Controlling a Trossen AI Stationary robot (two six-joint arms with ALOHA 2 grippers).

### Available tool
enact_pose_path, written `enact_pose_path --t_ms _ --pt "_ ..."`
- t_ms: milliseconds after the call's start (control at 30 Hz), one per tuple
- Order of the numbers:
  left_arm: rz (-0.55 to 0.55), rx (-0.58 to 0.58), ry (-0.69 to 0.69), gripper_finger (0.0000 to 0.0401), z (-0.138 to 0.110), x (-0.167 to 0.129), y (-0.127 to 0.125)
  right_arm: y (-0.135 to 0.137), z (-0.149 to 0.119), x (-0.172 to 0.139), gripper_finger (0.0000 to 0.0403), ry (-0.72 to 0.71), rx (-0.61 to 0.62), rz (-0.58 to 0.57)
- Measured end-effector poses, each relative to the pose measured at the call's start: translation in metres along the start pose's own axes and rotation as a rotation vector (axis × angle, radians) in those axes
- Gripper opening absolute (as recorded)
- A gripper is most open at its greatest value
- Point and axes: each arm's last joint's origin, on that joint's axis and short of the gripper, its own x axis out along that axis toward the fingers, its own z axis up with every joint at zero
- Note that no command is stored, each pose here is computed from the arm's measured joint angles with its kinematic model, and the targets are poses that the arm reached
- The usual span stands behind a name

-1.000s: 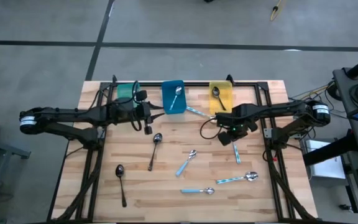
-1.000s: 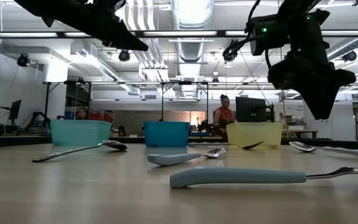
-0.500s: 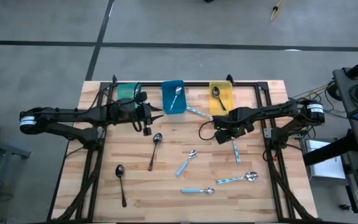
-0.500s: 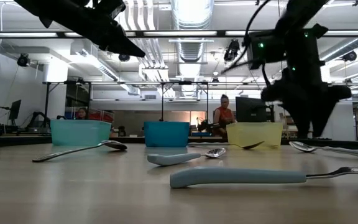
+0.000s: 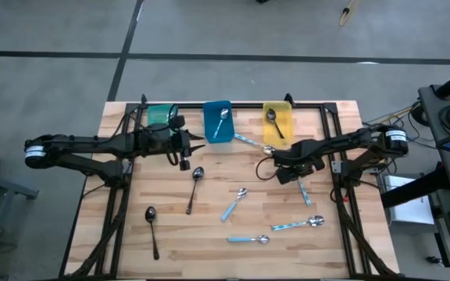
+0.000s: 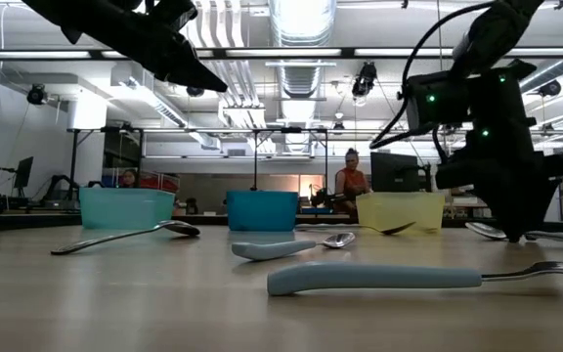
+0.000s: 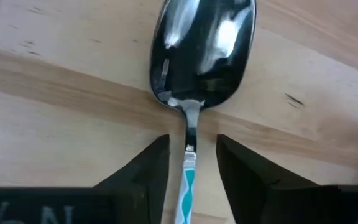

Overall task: Sort silverware by color (type)
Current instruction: Put the white-blue spoon into the blue bin

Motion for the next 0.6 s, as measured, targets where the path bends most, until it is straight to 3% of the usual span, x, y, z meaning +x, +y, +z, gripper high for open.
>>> enact_pose_path --t_ms 167,367,600 --pt "0.000 0.000 0.000 0.0088 0.000 0.000 0.000 -0.002 -0.001 0.007 0.0090 -0.008 -0.001 0.014" --pt "0.000 0.000 -0.001 0.0088 0.000 0.000 0.000 -0.003 -0.001 0.007 0.0019 -0.008 -0.004 0.006" --pt "0.001 -0.001 -0.003 0.0088 0.000 0.000 0.000 -0.001 -0.001 -0.007 0.0015 -0.031 -0.031 0.049"
